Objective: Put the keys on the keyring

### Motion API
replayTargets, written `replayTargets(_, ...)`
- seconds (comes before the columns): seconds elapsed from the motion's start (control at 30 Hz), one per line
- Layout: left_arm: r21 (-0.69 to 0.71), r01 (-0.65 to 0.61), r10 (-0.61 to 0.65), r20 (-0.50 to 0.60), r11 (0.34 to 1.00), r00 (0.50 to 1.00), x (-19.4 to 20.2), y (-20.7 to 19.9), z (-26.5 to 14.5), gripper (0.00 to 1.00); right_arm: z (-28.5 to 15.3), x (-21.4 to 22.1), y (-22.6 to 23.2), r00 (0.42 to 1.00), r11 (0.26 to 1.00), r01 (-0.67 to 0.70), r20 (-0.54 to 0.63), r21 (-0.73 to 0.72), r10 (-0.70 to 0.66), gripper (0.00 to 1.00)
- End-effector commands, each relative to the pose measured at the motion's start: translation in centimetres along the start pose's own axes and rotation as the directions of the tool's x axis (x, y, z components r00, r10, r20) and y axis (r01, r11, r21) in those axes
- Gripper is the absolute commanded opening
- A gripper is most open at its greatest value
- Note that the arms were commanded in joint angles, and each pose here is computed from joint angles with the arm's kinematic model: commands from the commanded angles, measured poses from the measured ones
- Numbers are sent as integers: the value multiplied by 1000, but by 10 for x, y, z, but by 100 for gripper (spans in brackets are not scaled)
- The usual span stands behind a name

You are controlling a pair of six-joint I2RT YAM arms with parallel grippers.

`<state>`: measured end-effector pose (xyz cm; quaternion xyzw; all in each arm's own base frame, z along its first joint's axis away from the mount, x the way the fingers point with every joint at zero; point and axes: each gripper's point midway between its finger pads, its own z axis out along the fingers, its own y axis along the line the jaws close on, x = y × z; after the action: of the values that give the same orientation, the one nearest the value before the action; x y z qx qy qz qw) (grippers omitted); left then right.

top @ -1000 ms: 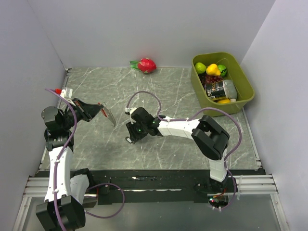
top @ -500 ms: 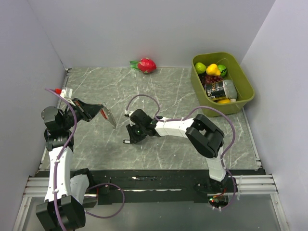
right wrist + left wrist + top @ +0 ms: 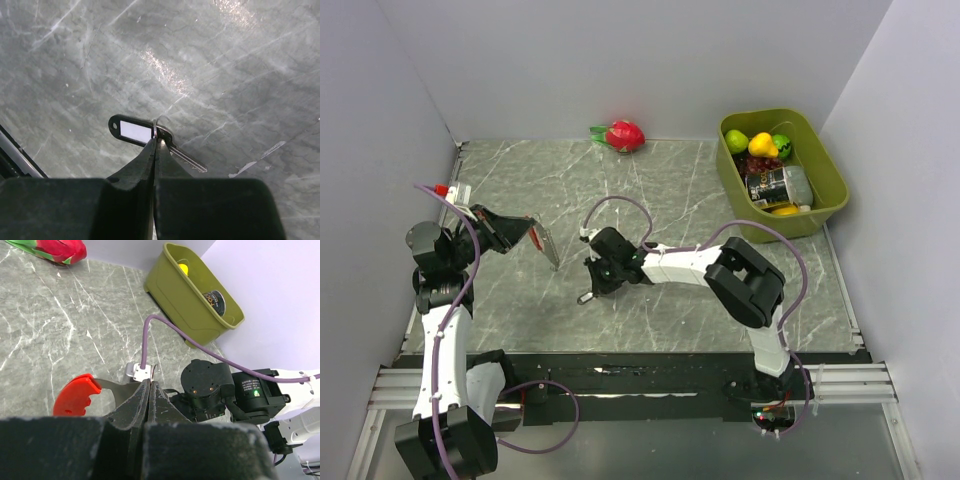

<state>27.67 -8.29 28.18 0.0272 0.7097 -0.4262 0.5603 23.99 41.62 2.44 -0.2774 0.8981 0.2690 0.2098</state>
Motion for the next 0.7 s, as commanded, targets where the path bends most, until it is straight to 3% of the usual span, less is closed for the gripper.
replayTargets(0.0, 39, -48, 47, 20, 998, 999, -8, -12, -2, 1, -20, -22, 5, 995, 1000, 29, 95, -8, -28, 0)
replayTargets(0.4, 42, -65, 64, 6, 997, 998, -6, -11, -2, 1, -84, -49, 1, 963, 995, 97, 256, -21, -89, 0)
replayTargets(0.67, 53, -69, 72, -50, 996, 996, 3, -10, 7, 1, -137, -57, -5, 924, 981, 114, 379, -154, -48, 0)
